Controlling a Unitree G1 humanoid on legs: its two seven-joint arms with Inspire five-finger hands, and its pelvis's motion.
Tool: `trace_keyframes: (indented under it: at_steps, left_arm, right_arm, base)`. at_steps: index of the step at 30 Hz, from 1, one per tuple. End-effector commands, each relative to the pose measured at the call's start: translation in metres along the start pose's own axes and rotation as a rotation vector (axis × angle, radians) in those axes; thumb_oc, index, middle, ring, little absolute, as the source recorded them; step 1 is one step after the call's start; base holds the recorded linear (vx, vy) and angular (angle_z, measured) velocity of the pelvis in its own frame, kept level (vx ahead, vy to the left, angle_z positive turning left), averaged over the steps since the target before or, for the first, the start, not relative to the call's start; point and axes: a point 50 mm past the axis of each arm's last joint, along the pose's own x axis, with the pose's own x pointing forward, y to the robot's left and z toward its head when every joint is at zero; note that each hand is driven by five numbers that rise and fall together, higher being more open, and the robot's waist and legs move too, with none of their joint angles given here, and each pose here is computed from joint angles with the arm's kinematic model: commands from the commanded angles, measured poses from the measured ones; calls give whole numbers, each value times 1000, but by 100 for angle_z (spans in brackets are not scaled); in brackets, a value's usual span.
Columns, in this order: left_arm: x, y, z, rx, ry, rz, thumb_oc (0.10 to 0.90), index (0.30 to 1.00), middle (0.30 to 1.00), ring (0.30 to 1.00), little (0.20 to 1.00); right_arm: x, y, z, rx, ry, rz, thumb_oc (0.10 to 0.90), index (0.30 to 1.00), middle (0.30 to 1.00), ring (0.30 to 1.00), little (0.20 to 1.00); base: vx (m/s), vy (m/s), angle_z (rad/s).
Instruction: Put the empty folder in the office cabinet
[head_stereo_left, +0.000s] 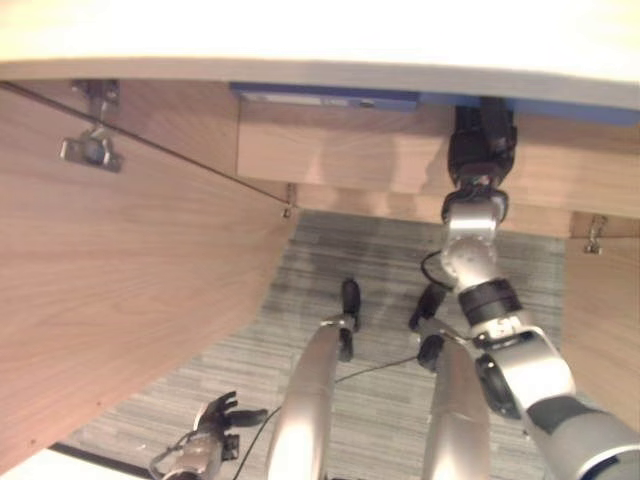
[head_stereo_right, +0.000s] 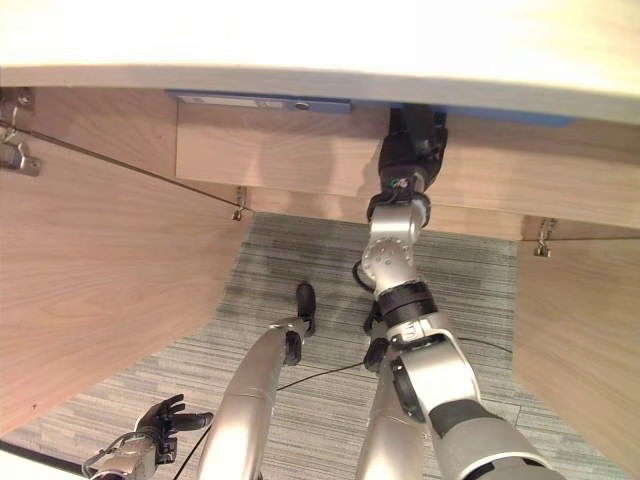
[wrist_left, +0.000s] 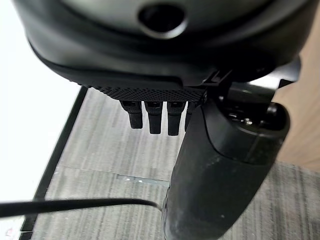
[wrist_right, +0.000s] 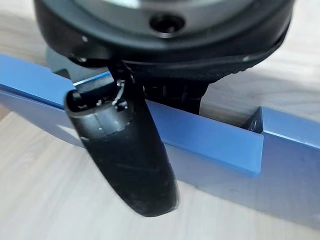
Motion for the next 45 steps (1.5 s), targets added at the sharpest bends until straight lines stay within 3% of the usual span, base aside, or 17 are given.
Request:
trace_keyframes:
  at_steps: [1, 6, 10, 14, 15, 17, 25, 29, 33, 45]
  left_arm:
    - [-9, 55, -41, 126, 142, 125, 800, 900, 900, 900, 900]
    - [-9, 60, -39, 154, 141, 120, 800, 900, 900, 900, 900]
    - [-9, 59, -41, 156, 145, 116, 800, 900, 900, 900, 900]
    - [-9, 48, -47, 94, 190, 133, 800, 900, 900, 900, 900]
    - [-9, 38, -52, 72, 214, 138, 800, 900, 900, 900, 900]
    - [-10, 28, -55, 62, 221, 129, 800, 900, 900, 900, 900]
    - [-10, 20, -54, 49, 207, 114, 800, 900, 900, 900, 900]
    - [-9, 32, -48, 61, 171, 128, 800, 900, 900, 900, 900]
    - [-9, 37, -47, 65, 160, 131, 800, 900, 900, 900, 900]
    - [-11, 64, -45, 114, 158, 162, 800, 900, 900, 900, 900]
  right_arm:
    - [2, 10, -12, -297, 184, 186, 800, 900, 900, 900, 900]
    - [-7, -21, -25, -467, 337, 195, 800, 900, 900, 900, 900]
    - [-16, -36, -31, -450, 365, 177, 800, 900, 900, 900, 900]
    - [-38, -65, -35, -255, 287, -4, 800, 900, 900, 900, 900]
    - [-65, -79, -32, -156, 250, -33, 800, 900, 900, 900, 900]
    - [-88, -92, -32, -81, 239, -70, 800, 900, 900, 900, 900]
    - [-101, -85, -44, -16, 303, 22, 800, 900, 900, 900, 900]
    - [-91, -72, -40, -142, 374, 182, 800, 900, 900, 900, 900]
    - [-83, -65, -35, -181, 364, 230, 800, 900, 900, 900, 900]
    - [-47, -30, -6, -777, 409, 514, 800, 900, 900, 900, 900]
  base:
    - [0, 0, 0]
    - [1, -3, 1]
    - [0, 0, 0]
    - [8, 11, -3]
    - [0, 0, 0]
    - [0, 0, 0]
    - [-9, 9, -5]
    - [0, 0, 0]
    - [0, -3, 1]
    - [0, 0, 0]
